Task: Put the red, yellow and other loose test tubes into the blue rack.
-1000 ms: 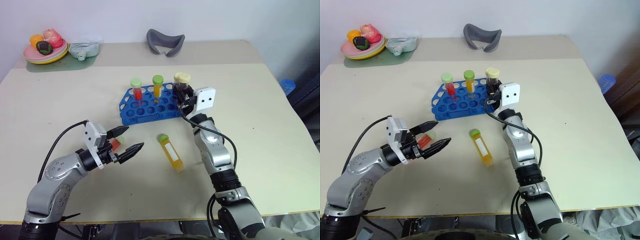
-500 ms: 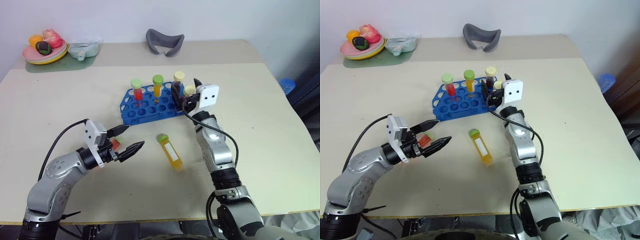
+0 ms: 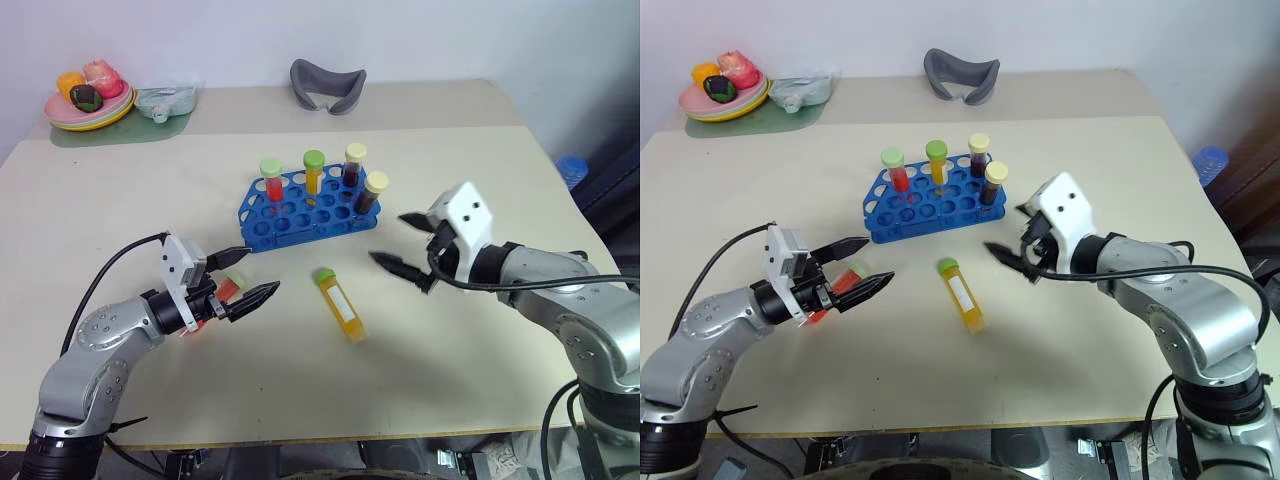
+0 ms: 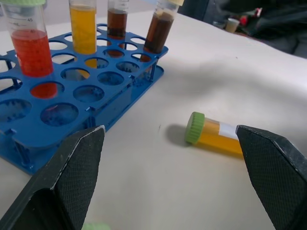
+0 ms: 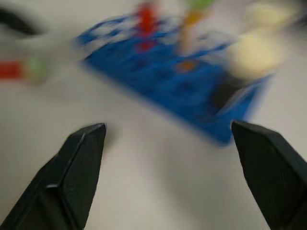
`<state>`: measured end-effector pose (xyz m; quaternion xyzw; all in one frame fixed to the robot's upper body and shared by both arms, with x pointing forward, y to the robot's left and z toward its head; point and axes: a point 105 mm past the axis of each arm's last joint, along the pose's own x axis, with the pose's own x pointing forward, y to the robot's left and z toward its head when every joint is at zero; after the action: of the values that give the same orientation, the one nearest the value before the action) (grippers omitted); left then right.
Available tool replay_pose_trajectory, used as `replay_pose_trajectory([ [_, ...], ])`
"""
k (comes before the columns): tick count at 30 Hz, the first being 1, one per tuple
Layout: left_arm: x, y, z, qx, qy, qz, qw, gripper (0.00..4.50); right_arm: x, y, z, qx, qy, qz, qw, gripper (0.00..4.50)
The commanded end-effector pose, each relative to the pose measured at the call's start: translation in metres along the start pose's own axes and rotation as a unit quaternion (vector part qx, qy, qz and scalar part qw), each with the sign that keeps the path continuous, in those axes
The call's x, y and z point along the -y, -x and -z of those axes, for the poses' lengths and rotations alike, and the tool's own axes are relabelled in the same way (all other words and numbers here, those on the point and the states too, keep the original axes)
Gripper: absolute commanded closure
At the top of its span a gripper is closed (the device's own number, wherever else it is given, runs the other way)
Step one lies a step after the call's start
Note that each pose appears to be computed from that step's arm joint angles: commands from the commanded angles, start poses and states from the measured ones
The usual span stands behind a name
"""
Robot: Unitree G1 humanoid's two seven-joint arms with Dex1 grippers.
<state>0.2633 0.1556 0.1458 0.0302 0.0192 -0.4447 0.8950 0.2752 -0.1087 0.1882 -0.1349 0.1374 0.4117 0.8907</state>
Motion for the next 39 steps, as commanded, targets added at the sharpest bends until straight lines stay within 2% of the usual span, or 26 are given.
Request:
replay_pose_trajectory([
  [1, -0.002, 0.001, -0.002, -0.008, -0.019, 0.012, 1.000, 0.00, -0.018, -0.007, 0.000, -0.059, -0.037, -0.040, 0.997, 0.28],
  [7, -0.003, 0.008, 0.007, -0.041, -0.045, 0.030, 0.998, 0.00, -0.031, -0.039, 0.011, -0.137, -0.074, -0.068, 0.985, 0.28],
  [11, 0.001, 0.012, 0.010, -0.043, -0.042, 0.028, 0.998, 0.00, -0.025, -0.050, 0.025, -0.196, -0.089, -0.035, 0.976, 0.28],
  [17, 0.006, 0.012, 0.011, -0.035, -0.035, 0.021, 0.999, 0.00, -0.035, -0.064, 0.025, -0.233, -0.096, -0.032, 0.967, 0.28],
  [22, 0.007, 0.012, 0.010, -0.031, -0.033, 0.017, 0.999, 0.00, -0.036, -0.071, 0.037, -0.270, -0.105, -0.004, 0.957, 0.28],
  [31, 0.007, 0.011, 0.010, -0.028, -0.032, 0.016, 0.999, 0.00, -0.003, -0.057, 0.052, -0.307, -0.087, 0.099, 0.942, 0.28],
  [39, 0.006, 0.007, 0.010, -0.024, -0.034, 0.019, 0.999, 0.00, 0.013, -0.035, 0.067, -0.338, -0.027, 0.132, 0.931, 0.28],
])
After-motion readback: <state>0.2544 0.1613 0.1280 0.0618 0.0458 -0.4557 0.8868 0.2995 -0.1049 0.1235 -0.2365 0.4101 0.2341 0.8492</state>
